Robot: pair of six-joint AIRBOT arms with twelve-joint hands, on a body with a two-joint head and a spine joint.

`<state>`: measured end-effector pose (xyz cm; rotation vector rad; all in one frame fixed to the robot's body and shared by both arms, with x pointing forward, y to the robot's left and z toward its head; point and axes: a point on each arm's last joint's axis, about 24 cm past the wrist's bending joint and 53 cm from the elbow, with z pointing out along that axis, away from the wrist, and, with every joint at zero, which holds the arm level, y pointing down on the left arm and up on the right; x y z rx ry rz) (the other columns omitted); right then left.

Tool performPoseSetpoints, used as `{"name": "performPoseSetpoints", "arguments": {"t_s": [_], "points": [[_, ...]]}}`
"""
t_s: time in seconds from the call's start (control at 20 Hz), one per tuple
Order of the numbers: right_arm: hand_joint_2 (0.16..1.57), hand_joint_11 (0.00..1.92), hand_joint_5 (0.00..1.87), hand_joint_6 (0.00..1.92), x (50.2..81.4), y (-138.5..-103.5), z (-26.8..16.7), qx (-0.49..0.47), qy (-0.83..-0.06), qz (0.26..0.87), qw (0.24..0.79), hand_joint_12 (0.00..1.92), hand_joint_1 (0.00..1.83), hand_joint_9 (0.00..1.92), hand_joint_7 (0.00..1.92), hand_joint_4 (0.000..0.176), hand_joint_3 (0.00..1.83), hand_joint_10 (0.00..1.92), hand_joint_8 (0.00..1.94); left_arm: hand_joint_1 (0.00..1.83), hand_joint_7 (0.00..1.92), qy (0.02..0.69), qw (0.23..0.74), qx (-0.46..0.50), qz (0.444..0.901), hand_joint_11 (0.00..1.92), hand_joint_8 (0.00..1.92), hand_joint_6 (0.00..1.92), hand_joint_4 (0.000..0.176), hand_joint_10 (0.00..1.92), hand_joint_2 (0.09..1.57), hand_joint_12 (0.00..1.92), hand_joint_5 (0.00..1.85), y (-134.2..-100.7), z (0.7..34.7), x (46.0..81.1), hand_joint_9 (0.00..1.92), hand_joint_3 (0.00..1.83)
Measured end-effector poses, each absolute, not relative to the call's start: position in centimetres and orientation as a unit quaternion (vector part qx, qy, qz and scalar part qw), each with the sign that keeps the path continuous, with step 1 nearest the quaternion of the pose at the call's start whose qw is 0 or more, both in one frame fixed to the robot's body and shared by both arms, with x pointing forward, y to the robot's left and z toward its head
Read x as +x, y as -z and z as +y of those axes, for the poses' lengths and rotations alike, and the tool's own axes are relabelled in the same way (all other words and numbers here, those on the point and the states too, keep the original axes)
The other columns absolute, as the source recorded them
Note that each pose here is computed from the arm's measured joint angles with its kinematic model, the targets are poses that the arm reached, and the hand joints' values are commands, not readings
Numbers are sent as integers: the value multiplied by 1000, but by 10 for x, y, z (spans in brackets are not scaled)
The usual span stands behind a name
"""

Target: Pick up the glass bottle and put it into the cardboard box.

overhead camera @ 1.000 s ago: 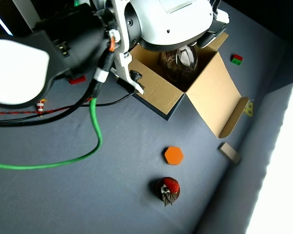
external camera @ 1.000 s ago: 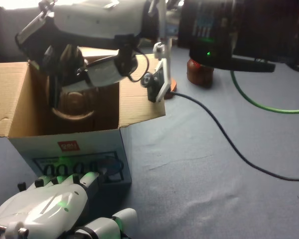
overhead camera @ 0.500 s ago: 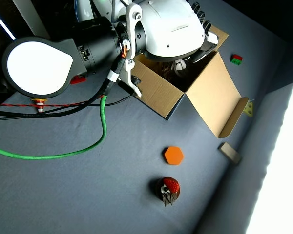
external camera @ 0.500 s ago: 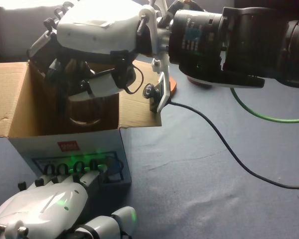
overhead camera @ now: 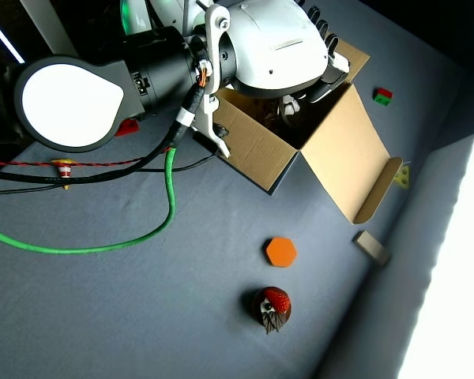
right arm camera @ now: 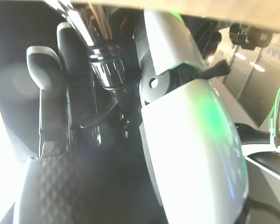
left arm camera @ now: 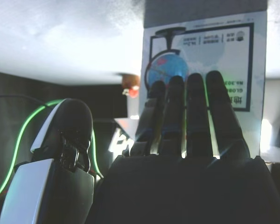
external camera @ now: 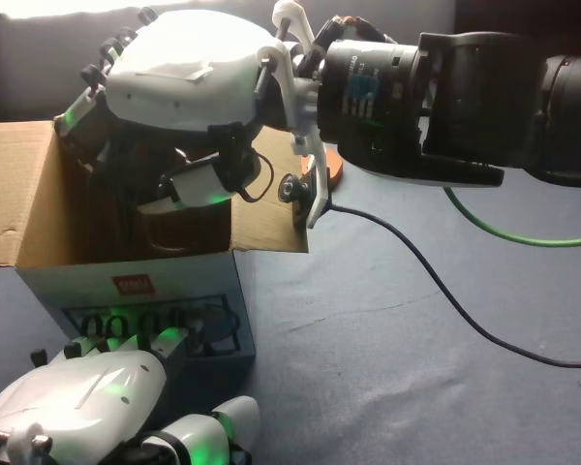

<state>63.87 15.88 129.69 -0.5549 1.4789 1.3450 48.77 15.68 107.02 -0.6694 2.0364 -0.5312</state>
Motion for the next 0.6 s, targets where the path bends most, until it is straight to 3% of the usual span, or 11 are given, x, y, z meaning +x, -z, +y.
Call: {"name": "performPoseSetpoints", "arguments": {"t_s": [0.3, 0.35, 0.4, 0.45, 0.55, 0.6], "points": [[1281, 465, 568, 1546, 637, -1295, 162, -237, -551, 614, 512, 1890, 1137, 716, 796, 0, 11, 1459, 1397, 13, 134, 217, 450, -271, 823, 0, 3, 2, 0, 3, 1321, 370, 71, -1071, 156, 488, 109, 3], [1278, 231, 327, 1281, 638, -1294, 162, -238, -549, 615, 513, 1868, 1038, 465, 510, 0, 7, 1339, 1088, 14, 134, 216, 450, -271, 823, 0, 3, 2, 0, 3, 1322, 370, 70, -1071, 156, 488, 109, 3], [1278, 231, 327, 1281, 638, -1293, 162, -238, -549, 616, 513, 1868, 1038, 465, 510, 0, 7, 1339, 1088, 14, 134, 216, 450, -271, 823, 0, 3, 2, 0, 3, 1322, 370, 70, -1071, 156, 488, 109, 3], [1267, 8, 173, 1077, 638, -1291, 162, -239, -547, 617, 513, 1841, 952, 244, 349, 0, 1, 1219, 804, 16, 135, 217, 450, -271, 823, 0, 3, 2, 0, 3, 1321, 371, 70, -1071, 156, 488, 110, 3], [1200, 0, 10, 881, 638, -1288, 161, -244, -541, 618, 516, 1415, 844, 14, 201, 0, 0, 957, 569, 16, 136, 218, 450, -271, 822, 0, 3, 3, 0, 3, 1317, 371, 75, -1072, 156, 489, 111, 1], [1198, 0, 7, 875, 638, -1288, 161, -244, -541, 618, 516, 1400, 843, 10, 200, 0, 0, 951, 561, 16, 136, 218, 450, -271, 822, 0, 3, 3, 0, 3, 1317, 372, 75, -1072, 156, 489, 111, 0]]}}
